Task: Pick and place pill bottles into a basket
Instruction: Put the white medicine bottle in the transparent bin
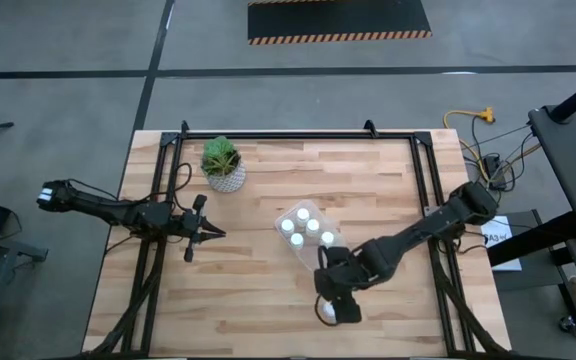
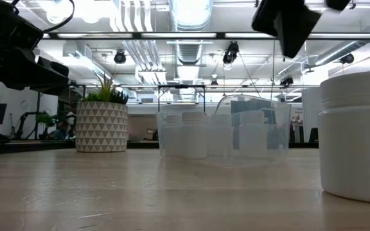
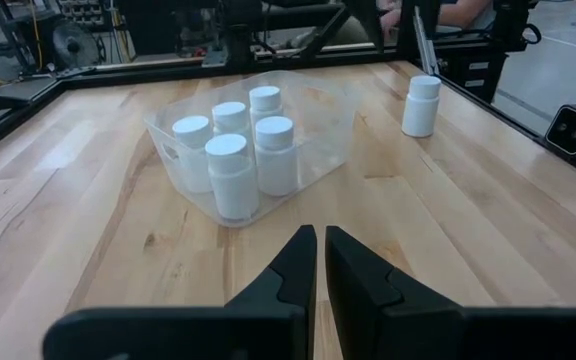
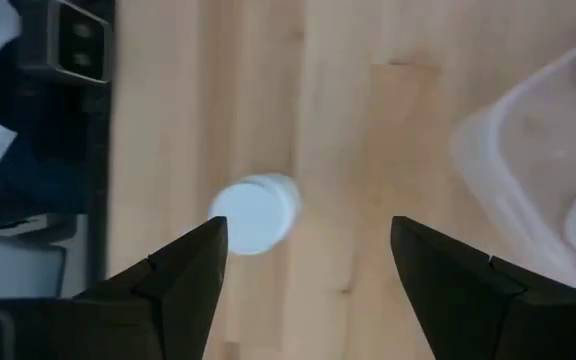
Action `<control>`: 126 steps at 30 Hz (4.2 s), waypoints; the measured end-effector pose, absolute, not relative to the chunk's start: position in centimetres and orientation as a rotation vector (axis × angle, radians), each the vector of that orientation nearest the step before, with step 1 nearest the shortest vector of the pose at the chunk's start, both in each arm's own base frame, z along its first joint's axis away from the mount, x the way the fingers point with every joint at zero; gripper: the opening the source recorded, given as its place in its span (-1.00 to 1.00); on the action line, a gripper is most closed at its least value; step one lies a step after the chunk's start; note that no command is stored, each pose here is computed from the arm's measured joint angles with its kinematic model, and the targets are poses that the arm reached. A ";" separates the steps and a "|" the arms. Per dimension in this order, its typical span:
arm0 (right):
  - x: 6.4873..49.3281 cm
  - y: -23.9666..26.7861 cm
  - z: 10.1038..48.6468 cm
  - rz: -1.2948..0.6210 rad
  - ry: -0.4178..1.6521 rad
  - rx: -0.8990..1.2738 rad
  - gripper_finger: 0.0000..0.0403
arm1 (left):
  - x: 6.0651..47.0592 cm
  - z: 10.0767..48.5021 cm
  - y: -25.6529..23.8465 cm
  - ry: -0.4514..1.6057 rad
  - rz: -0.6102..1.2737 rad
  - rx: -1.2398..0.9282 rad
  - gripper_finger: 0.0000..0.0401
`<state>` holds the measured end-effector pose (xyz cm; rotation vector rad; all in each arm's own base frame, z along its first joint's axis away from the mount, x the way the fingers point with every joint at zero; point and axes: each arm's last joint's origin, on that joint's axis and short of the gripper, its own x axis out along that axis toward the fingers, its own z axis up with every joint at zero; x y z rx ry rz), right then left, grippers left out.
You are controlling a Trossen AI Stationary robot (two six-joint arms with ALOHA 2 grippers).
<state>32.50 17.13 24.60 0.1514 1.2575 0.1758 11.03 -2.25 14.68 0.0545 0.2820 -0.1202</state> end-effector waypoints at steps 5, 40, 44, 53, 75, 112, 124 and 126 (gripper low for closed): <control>32.1 18.2 24.7 0.158 1.240 0.179 0.38 | 11.0 14.7 -2.2 0.280 -0.120 0.053 -0.96; 32.5 21.0 19.9 0.166 1.340 0.071 0.46 | 11.0 14.7 -2.2 0.280 -0.115 0.025 -0.96; 32.6 21.1 19.2 0.181 1.361 0.055 0.48 | 11.0 14.7 -2.2 0.281 -0.115 0.025 -0.96; 32.8 21.2 19.1 0.185 1.354 0.061 0.45 | 11.0 14.7 -2.2 0.282 -0.115 0.026 -0.96; 33.1 21.4 19.3 0.196 1.309 0.080 0.27 | 11.0 14.7 -2.2 0.283 -0.115 0.026 -0.96; 36.0 14.0 31.7 0.047 1.172 -0.100 -0.30 | 11.1 14.6 -2.3 0.289 -0.116 0.029 -0.96; 37.5 9.0 29.3 0.005 1.232 -0.115 -0.30 | 11.2 14.3 -2.3 0.324 -0.116 0.035 -0.96; 37.6 8.9 28.7 0.035 1.242 -0.104 -0.30 | 11.2 14.2 -2.3 0.332 -0.115 0.036 -0.96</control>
